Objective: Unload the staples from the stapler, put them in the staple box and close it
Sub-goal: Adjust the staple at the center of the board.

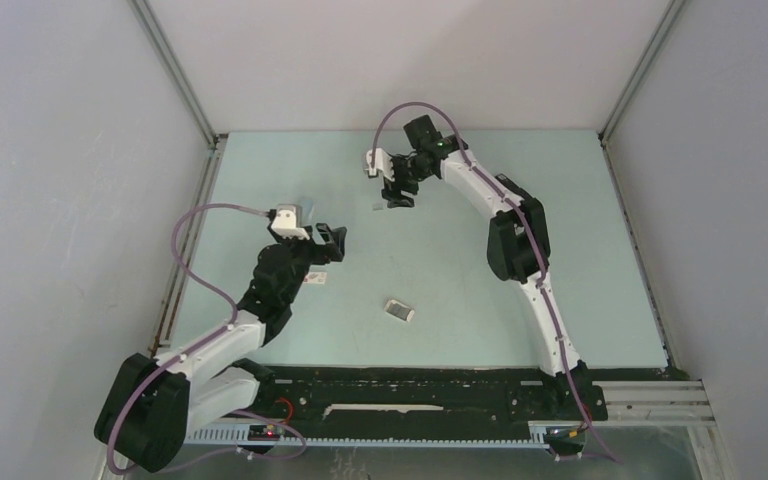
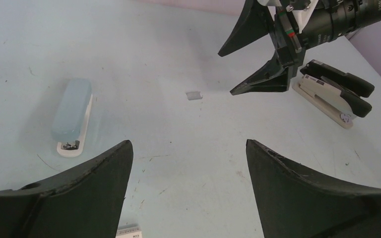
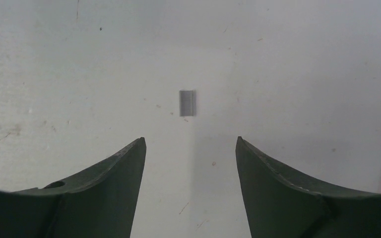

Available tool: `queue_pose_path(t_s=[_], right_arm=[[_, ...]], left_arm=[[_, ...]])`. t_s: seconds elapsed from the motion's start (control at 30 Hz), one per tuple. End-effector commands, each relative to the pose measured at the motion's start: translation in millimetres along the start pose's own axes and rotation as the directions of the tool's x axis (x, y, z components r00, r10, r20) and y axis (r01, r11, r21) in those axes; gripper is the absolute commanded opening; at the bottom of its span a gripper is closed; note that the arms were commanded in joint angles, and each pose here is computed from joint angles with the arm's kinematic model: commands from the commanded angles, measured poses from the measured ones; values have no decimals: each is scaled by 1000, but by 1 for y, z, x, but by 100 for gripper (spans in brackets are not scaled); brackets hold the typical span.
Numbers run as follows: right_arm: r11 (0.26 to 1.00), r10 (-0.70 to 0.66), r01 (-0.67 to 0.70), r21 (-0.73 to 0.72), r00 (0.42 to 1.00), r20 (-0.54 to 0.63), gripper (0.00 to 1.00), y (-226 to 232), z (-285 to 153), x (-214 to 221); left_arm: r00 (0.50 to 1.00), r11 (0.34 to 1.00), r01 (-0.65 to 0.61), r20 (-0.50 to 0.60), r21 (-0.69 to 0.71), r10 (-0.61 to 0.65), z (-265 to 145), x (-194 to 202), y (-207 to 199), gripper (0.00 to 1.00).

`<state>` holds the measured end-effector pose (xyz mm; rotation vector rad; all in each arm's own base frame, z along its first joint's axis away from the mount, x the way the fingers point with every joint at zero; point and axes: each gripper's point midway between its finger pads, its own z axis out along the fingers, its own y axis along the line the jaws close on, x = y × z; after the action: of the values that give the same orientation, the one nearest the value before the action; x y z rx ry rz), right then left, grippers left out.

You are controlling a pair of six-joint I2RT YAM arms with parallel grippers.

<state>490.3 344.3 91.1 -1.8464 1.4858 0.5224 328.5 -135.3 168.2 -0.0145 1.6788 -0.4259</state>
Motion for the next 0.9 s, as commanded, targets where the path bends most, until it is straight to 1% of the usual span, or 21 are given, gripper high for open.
queue_pose_path(t_s=[0.0,0.07,0.13,0.2,0.27,0.37,0.4,0.43,0.47,0.5,0.57,0.63,0.7,0.73,0.83,0.87], right_arm=[[996,-47,44,73,998,49,72,-20,11,-22],[995,-53,50,87,998,39,67,-23,15,-19],[994,-48,44,98,998,41,58,-26,19,-18],[994,-34,29,107,998,52,49,-29,16,-20],[994,-12,4,113,998,68,45,-31,11,-24],[992,47,-58,112,994,96,42,-31,0,-30],[990,78,-90,111,991,107,40,-31,-4,-32],[984,125,-139,110,985,120,37,-31,-9,-34],[979,159,-173,105,979,131,34,-30,-14,-35],[973,195,-210,100,971,139,31,-29,-20,-36],[958,261,-275,77,952,157,25,-24,-31,-38],[942,319,-331,52,934,164,21,-17,-42,-37],[928,362,-372,35,918,164,20,-11,-54,-39],[921,381,-389,24,911,161,20,-6,-59,-38],[899,434,-439,-15,884,172,20,7,-77,-39],[891,450,-453,-30,875,180,20,11,-82,-40]], left_arm=[[998,1000,-12,56,-7,12,-2,-9,2,89],[999,1000,-5,54,-14,6,-2,-9,3,90],[999,999,-1,39,-33,2,1,-8,5,93],[1000,999,5,15,-50,-4,9,-11,5,98],[999,997,27,-33,-68,-29,21,-8,8,100],[985,989,146,-86,-37,-149,44,-7,10,100],[976,981,195,-99,-24,-196,51,-7,10,98],[961,969,248,-128,3,-245,59,-4,6,92],[956,963,270,-129,19,-265,65,-10,4,87],[948,957,290,-145,27,-283,74,-11,1,84],[935,949,314,-186,33,-303,89,-11,-5,72],[916,945,327,-248,14,-314,105,-3,-6,60],[892,940,341,-312,-14,-328,121,7,-7,46],[879,938,346,-341,-24,-333,129,11,-8,41],[835,928,370,-423,-43,-353,149,23,-13,31],[824,926,374,-438,-54,-358,155,26,-12,30]])
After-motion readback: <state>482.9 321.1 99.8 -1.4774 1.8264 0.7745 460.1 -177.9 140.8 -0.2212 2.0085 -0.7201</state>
